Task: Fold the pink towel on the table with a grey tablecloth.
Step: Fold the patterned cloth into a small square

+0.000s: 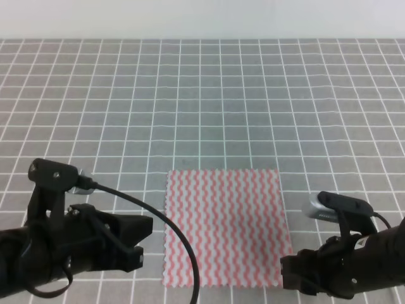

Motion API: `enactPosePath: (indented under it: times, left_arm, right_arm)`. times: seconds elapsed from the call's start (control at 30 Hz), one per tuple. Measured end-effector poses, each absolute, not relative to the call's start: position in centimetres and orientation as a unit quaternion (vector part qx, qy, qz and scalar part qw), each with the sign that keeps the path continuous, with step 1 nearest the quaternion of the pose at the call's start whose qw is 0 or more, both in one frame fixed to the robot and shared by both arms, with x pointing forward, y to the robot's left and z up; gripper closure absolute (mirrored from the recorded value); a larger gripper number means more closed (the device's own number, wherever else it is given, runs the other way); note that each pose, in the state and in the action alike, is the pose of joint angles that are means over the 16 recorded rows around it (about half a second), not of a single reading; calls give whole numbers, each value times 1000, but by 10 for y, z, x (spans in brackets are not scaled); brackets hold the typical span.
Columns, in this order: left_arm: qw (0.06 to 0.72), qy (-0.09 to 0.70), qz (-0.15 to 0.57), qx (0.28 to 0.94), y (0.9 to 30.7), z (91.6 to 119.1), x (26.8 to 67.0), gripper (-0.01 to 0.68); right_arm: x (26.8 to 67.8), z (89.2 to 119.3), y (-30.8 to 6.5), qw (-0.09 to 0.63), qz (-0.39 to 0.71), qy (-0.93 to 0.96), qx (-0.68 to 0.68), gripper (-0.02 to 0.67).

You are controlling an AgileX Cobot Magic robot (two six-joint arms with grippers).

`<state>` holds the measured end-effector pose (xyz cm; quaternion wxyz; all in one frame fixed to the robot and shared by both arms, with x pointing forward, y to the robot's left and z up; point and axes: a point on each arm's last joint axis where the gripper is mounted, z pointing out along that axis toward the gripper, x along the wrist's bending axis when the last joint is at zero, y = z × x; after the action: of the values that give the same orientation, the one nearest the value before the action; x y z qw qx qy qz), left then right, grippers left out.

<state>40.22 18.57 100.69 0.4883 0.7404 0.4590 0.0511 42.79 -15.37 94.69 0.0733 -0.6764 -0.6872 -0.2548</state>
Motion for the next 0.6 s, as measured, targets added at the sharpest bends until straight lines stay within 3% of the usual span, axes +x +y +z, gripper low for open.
enactPosePath:
  times: [0.6]
  left_arm:
    - [486, 459, 57, 741, 186, 1006, 403, 675]
  right_arm:
    - [438, 934, -146, 83, -240, -683, -685, 370]
